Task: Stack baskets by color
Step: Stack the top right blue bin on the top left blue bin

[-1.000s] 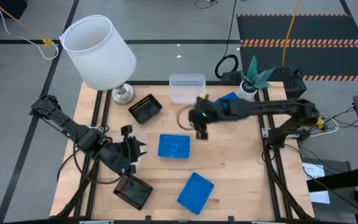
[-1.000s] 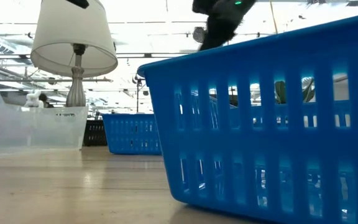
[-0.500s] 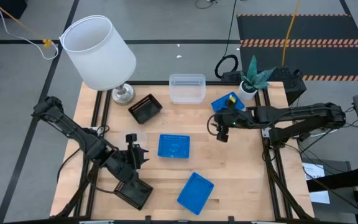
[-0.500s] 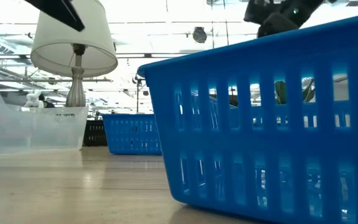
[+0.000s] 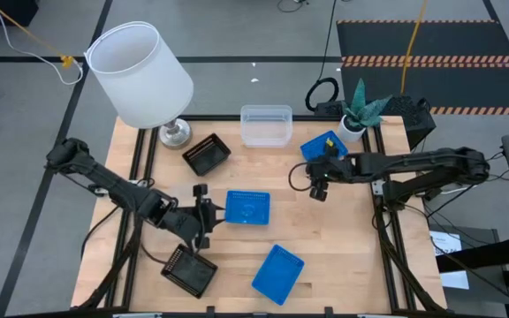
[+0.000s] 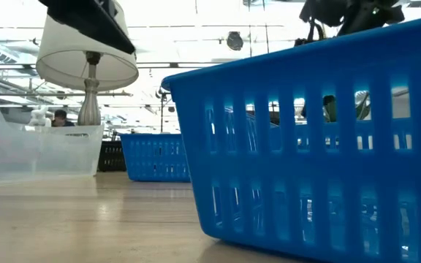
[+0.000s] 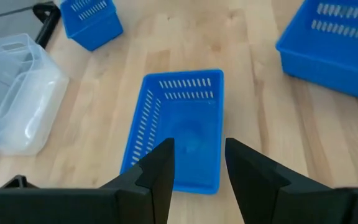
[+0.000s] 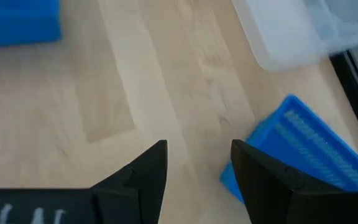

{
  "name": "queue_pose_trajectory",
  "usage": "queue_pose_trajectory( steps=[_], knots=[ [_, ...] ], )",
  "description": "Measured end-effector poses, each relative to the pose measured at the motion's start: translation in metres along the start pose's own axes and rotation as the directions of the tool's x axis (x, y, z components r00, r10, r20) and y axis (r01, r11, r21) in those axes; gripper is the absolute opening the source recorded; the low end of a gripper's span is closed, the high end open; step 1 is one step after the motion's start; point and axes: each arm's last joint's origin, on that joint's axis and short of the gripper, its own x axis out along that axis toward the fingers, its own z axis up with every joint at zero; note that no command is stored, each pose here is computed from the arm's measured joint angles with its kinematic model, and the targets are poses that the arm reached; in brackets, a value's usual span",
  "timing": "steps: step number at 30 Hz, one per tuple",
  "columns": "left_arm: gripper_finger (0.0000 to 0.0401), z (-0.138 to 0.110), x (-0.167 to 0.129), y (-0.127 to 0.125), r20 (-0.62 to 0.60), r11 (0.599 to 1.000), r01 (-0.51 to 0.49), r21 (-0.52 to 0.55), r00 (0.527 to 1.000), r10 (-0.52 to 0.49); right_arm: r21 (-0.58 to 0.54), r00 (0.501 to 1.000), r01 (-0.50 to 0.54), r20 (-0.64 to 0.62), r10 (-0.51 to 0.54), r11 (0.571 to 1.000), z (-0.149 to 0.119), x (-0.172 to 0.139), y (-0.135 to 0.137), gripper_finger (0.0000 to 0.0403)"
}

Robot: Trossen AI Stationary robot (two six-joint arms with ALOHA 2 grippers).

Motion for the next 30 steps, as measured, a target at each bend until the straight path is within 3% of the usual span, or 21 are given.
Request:
queue_pose_trajectory(
  steps=[8, 19, 30],
  knots=[
    [0.0145, -0.006, 0.008, 0.008, -0.024, 0.999, -0.029, -0.014, 0.999, 0.029, -0.020, 0.993, 0.079, -0.090, -0.081, 0.997, -0.005, 0.013, -0.009, 0.0171],
    [0.0145, -0.007, 0.008, 0.008, -0.028, 0.999, -0.030, -0.028, 0.999, 0.029, -0.074, 0.984, 0.095, -0.143, -0.105, 0.993, -0.024, 0.029, -0.014, 0.0171],
    [0.0145, -0.007, 0.008, 0.008, -0.029, 0.999, -0.031, -0.031, 0.999, 0.030, -0.159, 0.989, 0.107, -0.088, -0.122, 0.981, -0.033, 0.042, -0.019, 0.0171]
  ],
)
